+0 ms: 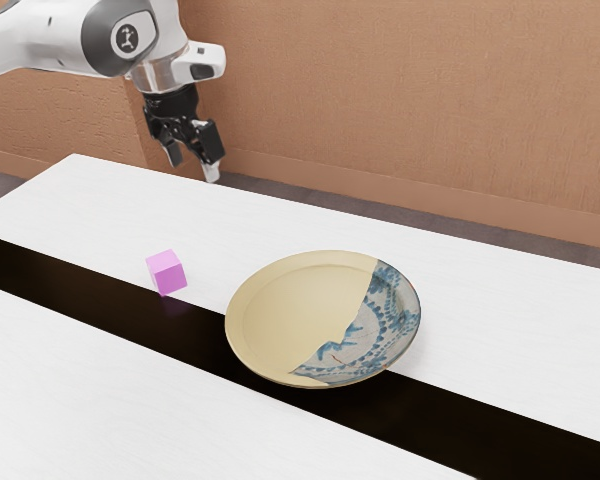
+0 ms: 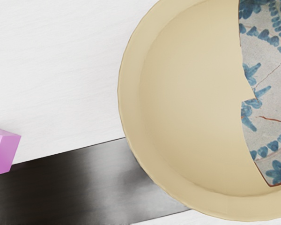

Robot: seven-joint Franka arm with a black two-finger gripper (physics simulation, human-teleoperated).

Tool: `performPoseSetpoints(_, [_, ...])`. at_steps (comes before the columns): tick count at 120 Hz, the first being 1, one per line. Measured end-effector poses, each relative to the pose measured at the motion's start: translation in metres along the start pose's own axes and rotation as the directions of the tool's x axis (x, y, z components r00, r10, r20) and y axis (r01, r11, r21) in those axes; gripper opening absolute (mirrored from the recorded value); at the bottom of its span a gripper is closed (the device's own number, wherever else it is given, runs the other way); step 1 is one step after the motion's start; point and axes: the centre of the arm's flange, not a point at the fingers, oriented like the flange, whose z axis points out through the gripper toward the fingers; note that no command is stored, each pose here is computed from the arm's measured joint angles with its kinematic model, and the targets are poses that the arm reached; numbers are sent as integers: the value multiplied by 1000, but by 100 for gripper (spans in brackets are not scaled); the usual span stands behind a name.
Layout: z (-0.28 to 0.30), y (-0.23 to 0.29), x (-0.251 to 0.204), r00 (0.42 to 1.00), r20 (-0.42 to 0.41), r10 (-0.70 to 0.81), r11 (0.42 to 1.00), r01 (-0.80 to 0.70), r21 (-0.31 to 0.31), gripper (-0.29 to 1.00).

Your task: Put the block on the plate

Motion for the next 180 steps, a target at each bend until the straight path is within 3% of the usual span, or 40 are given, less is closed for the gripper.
performPoseSetpoints(32, [4, -1, -3, 1000, 17, 3, 1000, -2, -3, 70])
performPoseSetpoints(51, [30, -11, -21, 995, 94, -16, 1000, 17, -12, 70])
performPoseSetpoints(84, [92, -74, -25, 982, 184, 40, 999, -45, 27, 70])
performPoseSetpoints(137, [184, -166, 4, 952, 180, 249, 964, -262, 50, 70])
performPoseSetpoints(180, [250, -217, 16, 922, 165, 350, 936, -352, -17, 70])
